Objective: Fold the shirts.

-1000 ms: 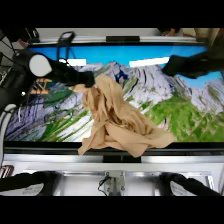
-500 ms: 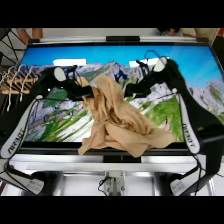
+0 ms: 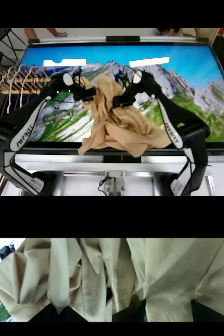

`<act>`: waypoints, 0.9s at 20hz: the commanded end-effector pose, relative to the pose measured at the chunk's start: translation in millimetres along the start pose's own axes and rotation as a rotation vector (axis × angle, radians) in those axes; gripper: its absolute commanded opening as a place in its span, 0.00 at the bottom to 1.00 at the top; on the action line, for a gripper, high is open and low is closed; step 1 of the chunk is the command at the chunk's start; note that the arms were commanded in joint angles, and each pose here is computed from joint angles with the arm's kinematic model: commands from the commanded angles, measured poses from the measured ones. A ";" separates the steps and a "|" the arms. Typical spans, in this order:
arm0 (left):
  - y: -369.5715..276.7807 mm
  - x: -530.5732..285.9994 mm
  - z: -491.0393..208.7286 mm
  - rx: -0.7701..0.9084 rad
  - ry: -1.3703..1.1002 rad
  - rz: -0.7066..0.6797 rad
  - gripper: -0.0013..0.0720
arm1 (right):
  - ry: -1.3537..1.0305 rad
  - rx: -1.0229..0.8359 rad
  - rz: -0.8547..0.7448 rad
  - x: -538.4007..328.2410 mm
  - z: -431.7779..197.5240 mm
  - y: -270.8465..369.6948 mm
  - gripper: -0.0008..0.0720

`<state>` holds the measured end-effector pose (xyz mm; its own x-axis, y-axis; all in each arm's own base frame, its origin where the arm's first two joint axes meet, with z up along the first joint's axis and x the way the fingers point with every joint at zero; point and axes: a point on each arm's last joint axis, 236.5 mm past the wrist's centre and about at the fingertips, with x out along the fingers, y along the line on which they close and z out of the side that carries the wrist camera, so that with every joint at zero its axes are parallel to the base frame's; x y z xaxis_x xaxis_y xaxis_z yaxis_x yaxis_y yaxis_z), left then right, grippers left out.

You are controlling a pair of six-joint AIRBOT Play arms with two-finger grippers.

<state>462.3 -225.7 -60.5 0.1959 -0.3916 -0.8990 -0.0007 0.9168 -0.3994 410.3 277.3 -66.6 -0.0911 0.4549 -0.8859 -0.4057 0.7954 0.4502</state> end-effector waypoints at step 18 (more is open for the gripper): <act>-90.7 -331.6 133.5 0.322 -0.813 -0.166 0.08 | -0.906 -0.240 -0.640 -336.1 113.4 -5.5 0.10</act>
<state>525.0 -195.3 153.1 0.6067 -0.4563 -0.6510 0.2590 0.8876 -0.3808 512.4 215.1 90.0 0.5362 0.2552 -0.8046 -0.4255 0.9050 0.0035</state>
